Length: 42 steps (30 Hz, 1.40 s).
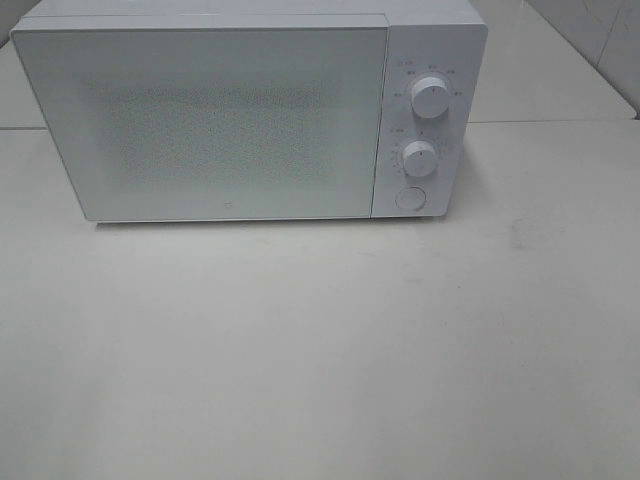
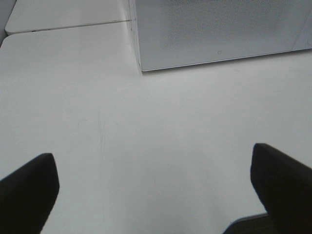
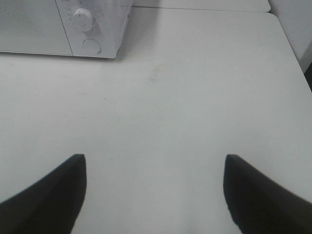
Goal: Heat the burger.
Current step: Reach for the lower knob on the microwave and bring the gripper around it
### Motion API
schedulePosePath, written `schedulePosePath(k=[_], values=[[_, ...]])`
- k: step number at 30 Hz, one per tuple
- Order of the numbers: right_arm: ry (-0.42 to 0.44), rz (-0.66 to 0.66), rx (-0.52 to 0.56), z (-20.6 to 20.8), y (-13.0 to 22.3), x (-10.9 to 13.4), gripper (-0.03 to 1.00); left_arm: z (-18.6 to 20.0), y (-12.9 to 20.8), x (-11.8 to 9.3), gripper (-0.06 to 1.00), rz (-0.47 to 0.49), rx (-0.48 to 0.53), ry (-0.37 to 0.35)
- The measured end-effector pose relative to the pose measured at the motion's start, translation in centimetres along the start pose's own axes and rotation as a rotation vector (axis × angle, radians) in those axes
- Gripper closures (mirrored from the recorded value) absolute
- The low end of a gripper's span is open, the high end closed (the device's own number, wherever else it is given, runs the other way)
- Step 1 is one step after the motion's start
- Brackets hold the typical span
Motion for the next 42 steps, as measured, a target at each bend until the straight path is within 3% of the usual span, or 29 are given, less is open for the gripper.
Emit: schedulePosePath(k=[17, 25, 42], values=[[-0.008, -0.005, -0.023, -1.1, -2.5, 0.6, 0.22, 0.0, 0.0, 0.0, -0.05, 0.0, 0.0, 0.0], [-0.027, -0.001, -0.068, -4.1, -5.4, 1.5, 0.22, 0.0, 0.0, 0.0, -0.05, 0.0, 0.0, 0.0], [-0.058, 0.009, -0.131, -11.6, -6.9, 2.4, 0.22, 0.0, 0.0, 0.0, -0.05, 0.0, 0.0, 0.0]])
Point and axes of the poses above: a point on each arm's last joint axis where the gripper is mounted, z pointing back along that axis away from the gripper, x along the wrist's bending axis when the last joint is at zero, y = z × x, the point moved 4 cm from there along -z, pointing out along that axis toward the gripper, and after that the axes turned 7 degrees about -z, right-handed, at the moved point
